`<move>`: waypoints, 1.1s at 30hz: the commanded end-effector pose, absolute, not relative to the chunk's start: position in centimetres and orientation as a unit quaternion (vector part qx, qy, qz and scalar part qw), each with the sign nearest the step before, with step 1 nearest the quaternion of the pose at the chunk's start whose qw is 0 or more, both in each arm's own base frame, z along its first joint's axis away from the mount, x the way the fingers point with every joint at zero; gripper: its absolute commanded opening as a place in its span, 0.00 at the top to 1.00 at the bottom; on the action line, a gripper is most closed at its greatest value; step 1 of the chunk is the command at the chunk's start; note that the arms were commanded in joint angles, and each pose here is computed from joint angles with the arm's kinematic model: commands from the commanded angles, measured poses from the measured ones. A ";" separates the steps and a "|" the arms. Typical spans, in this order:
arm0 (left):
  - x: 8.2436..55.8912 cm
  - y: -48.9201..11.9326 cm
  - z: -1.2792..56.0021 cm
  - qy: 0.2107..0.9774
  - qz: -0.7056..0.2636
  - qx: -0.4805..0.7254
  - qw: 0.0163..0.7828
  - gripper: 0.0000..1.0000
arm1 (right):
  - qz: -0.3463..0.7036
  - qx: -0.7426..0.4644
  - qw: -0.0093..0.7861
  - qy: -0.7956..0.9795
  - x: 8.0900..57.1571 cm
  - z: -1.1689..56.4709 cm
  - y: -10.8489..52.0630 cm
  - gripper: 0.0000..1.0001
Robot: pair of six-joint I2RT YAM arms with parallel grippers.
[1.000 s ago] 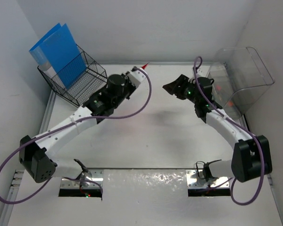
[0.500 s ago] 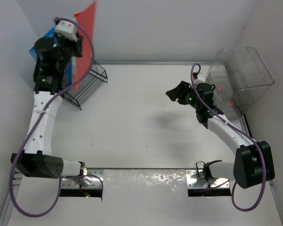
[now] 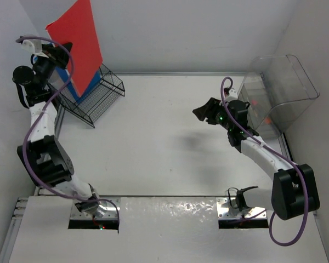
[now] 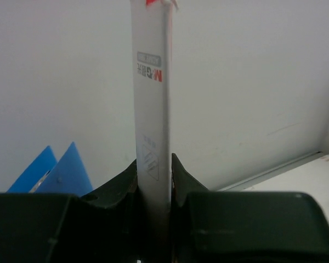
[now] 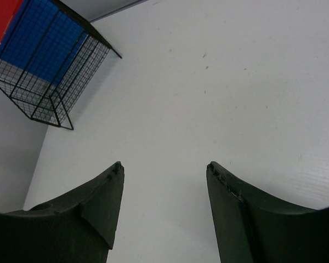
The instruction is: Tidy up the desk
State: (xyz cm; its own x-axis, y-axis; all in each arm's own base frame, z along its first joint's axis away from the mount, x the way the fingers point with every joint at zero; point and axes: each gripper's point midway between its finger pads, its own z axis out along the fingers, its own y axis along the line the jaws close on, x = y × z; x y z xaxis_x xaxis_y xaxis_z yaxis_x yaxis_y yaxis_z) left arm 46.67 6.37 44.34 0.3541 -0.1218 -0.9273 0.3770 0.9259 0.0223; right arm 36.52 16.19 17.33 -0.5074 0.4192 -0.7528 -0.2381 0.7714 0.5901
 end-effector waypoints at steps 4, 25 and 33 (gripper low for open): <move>43.6 7.3 49.0 0.430 -0.236 0.217 0.844 1.00 | 0.335 0.041 0.524 0.782 36.9 19.4 16.3 0.40; 47.4 9.1 44.1 0.509 -0.191 0.242 0.804 1.00 | 0.328 0.045 0.513 0.792 38.3 18.7 16.4 0.40; 49.1 10.4 41.4 0.528 -0.209 0.206 0.797 1.00 | 0.328 0.050 0.515 0.790 38.4 18.8 16.4 0.39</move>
